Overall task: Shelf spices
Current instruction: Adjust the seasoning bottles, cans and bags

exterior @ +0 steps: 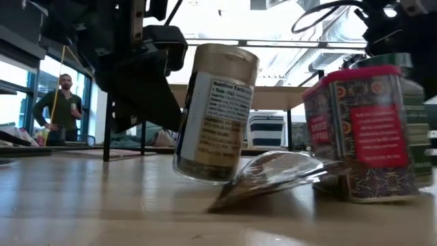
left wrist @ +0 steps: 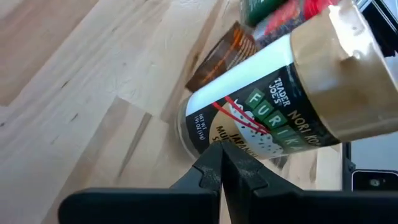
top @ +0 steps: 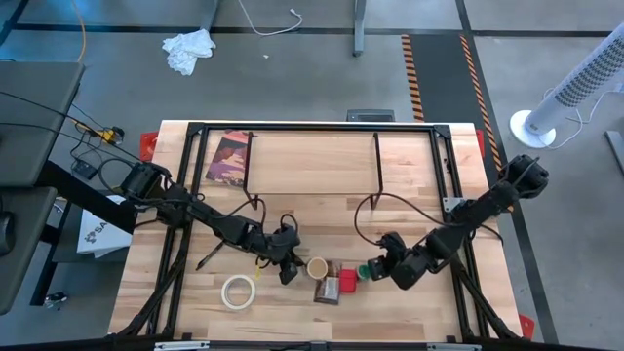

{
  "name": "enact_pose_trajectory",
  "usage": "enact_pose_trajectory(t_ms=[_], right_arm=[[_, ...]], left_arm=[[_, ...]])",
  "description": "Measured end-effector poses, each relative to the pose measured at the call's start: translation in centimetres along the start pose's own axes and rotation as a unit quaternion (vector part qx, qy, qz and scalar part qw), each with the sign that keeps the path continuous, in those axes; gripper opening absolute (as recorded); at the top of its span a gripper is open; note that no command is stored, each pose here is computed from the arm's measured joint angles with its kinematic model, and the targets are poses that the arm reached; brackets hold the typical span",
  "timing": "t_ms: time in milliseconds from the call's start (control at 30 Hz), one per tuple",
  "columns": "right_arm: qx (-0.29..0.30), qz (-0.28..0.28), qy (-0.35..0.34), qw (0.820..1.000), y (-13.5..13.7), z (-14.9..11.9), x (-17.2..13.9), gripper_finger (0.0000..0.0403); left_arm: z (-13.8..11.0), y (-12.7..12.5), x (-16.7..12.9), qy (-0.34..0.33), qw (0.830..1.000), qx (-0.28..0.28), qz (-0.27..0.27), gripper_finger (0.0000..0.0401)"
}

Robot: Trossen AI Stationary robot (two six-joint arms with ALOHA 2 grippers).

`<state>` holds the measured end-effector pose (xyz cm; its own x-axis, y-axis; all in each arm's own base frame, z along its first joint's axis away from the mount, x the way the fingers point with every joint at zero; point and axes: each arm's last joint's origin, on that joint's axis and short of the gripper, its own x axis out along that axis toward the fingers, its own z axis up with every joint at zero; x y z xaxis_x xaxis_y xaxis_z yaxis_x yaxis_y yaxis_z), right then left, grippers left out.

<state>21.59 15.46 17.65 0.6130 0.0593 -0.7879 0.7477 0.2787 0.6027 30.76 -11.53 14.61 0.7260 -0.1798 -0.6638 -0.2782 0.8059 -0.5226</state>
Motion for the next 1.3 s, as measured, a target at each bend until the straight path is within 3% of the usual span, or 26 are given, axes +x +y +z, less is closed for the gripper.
enact_pose_trajectory(t_ms=[567,933,1300], right_arm=[[-0.038,-0.005,0.007,0.999,0.1,0.6,0.0,0.0000],[-0.071,-0.008,0.000,0.997,0.1,0.8,-0.1,0.0000],[-0.099,-0.039,-0.045,0.993,-0.9,2.3,-3.1,0.0000]], left_arm=[[-0.3,0.1,-0.1,0.034,0.999,0.004,-0.005,0.0000],[0.6,-0.5,-0.9,-0.002,1.000,0.009,-0.022,0.0000],[3.7,-0.6,-4.2,-0.080,0.996,0.026,-0.024,0.0000]])
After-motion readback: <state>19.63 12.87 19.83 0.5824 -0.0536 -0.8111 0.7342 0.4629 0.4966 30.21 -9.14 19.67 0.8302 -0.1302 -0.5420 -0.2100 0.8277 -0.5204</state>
